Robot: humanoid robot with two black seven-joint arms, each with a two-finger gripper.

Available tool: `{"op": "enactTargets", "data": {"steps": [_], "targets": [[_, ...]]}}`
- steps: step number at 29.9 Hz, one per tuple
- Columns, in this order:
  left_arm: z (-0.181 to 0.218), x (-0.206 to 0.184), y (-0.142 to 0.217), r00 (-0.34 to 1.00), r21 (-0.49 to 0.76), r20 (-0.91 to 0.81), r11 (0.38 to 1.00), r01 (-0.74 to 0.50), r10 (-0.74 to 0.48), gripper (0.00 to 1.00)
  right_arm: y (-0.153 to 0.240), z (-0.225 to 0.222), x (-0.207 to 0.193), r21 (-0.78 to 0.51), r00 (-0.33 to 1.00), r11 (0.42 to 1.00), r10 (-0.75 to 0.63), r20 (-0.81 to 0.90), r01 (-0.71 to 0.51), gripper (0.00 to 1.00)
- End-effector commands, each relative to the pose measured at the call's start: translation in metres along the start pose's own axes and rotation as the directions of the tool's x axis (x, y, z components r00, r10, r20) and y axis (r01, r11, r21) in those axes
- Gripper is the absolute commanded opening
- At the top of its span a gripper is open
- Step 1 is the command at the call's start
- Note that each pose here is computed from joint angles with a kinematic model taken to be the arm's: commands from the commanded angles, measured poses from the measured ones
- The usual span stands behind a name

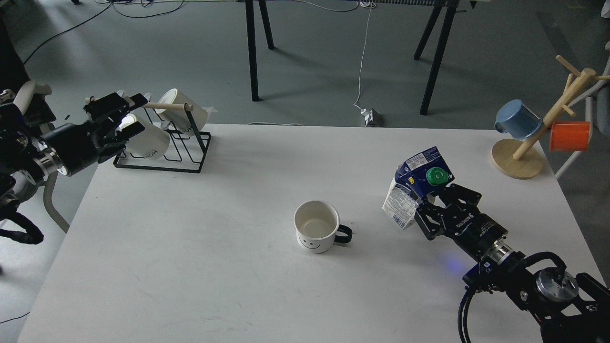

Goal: Place cup and milk with both arms
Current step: 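Carry the milk carton with the right gripper beside the white mug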

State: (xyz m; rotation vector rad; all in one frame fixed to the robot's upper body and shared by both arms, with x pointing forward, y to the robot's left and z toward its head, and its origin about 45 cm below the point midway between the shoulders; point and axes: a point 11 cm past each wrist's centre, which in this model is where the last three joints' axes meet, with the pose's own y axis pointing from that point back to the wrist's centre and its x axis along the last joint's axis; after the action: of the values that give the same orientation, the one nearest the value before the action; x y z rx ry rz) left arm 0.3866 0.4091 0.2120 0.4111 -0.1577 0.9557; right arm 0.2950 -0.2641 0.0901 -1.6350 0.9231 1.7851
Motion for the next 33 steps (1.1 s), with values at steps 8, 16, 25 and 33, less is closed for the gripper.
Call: {"op": "enactTargets", "data": {"steps": [8, 16, 25, 33], "targets": [[0.0, -0.001, 0.0, 1.0, 0.0, -0.001, 1.0, 0.001, -0.001, 0.87, -0.019, 0.036, 0.015, -0.063, 1.0, 0.998, 0.014, 0.006, -0.014, 0.36], [0.0, -0.001, -0.001, 1.0, -0.001, -0.001, 1.0, 0.002, -0.002, 0.87, -0.014, 0.042, 0.02, -0.069, 1.0, 0.997, 0.024, 0.013, -0.023, 0.49], [0.0, -0.001, -0.001, 1.0, -0.003, -0.002, 1.0, 0.002, -0.002, 0.87, -0.012, 0.045, 0.014, -0.073, 1.0, 0.997, 0.003, 0.015, -0.002, 0.95], [0.0, -0.001, -0.001, 1.0, -0.003, -0.002, 1.0, 0.002, -0.002, 0.87, 0.026, 0.044, 0.015, -0.075, 1.0, 0.997, 0.026, -0.002, -0.026, 0.95]]}}
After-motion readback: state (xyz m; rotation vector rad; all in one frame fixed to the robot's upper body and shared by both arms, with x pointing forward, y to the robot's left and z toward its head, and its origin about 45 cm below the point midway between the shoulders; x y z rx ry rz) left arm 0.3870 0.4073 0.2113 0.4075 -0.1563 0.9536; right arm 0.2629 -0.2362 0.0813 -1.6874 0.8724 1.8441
